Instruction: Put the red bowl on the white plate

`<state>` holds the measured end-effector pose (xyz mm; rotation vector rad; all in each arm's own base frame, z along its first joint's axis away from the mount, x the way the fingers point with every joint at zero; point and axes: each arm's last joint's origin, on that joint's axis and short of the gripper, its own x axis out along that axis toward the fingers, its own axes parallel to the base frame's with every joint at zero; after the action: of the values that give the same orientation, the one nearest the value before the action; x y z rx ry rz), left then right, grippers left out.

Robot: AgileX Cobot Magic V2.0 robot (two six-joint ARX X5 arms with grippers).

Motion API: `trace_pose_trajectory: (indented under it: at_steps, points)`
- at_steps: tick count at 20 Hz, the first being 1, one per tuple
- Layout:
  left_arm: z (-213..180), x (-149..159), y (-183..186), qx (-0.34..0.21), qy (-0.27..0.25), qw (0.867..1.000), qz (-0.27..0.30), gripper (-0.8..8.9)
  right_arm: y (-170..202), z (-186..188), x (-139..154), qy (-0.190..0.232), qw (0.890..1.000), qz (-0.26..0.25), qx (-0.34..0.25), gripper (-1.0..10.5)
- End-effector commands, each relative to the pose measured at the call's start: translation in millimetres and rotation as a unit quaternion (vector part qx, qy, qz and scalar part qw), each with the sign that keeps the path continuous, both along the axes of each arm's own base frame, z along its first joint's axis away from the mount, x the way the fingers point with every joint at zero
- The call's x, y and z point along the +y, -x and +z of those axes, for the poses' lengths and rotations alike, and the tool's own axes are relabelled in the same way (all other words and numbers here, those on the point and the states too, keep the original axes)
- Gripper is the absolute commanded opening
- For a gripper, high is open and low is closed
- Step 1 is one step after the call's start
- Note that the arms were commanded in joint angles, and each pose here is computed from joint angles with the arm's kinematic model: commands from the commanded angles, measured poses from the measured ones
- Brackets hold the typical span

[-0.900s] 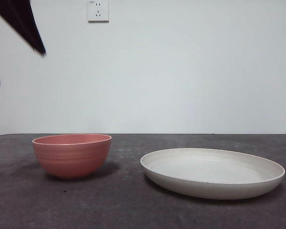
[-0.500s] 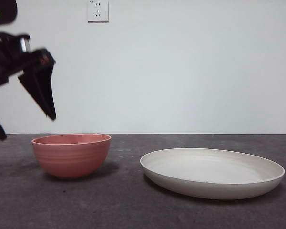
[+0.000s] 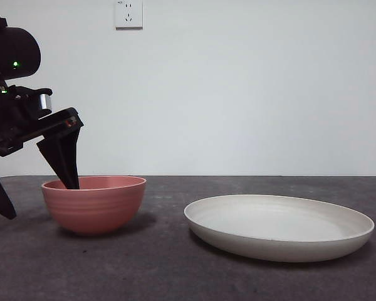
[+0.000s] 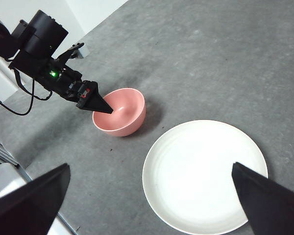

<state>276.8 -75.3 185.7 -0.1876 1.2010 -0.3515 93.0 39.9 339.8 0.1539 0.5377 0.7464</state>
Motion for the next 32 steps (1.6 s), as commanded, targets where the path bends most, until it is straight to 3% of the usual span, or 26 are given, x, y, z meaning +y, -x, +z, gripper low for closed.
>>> trace_pose_trajectory:
  at_steps: [1, 5, 10, 14, 19, 22, 25, 32]
  points:
    - [0.3, -6.7, -3.4, 0.003, 0.000, 1.000, -0.001, 3.36, 0.6, 5.0, 0.5, -0.006, 1.000, 0.002, -0.006, 5.4]
    - [0.4, -16.1, -0.9, 0.001, 0.001, 1.000, -0.018, 1.49, 0.6, 5.0, 0.5, -0.006, 1.000, 0.002, -0.006, 5.4]
    - [0.5, -17.3, -0.6, 0.000, 0.001, 1.000, -0.020, 0.12, 0.6, 5.0, 0.6, -0.007, 1.000, 0.002, -0.006, 5.4]
    - [8.5, -18.5, -3.6, 0.001, 0.003, 1.000, -0.015, 0.14, 0.6, 4.9, 0.5, -0.007, 1.000, 0.002, -0.005, 5.4]
    - [52.3, -37.3, -11.6, 0.018, 0.002, 1.000, -0.023, 0.15, 0.7, 5.0, 0.6, -0.014, 1.000, 0.000, 0.002, 5.4]
    - [76.6, -66.0, -20.0, 0.002, -0.038, 0.998, -0.047, 0.15, 0.8, 5.0, 0.6, -0.014, 1.000, 0.000, 0.002, 5.4]
    - [84.6, -110.9, -30.5, 0.002, -0.043, 0.994, -0.097, 0.15, 0.8, 5.0, 0.6, -0.014, 1.000, 0.000, 0.002, 5.4]
    - [56.8, -209.9, -45.4, 0.026, -0.059, 0.980, -0.189, 0.15, 0.8, 5.0, 0.6, -0.014, 1.000, 0.000, 0.002, 5.4]
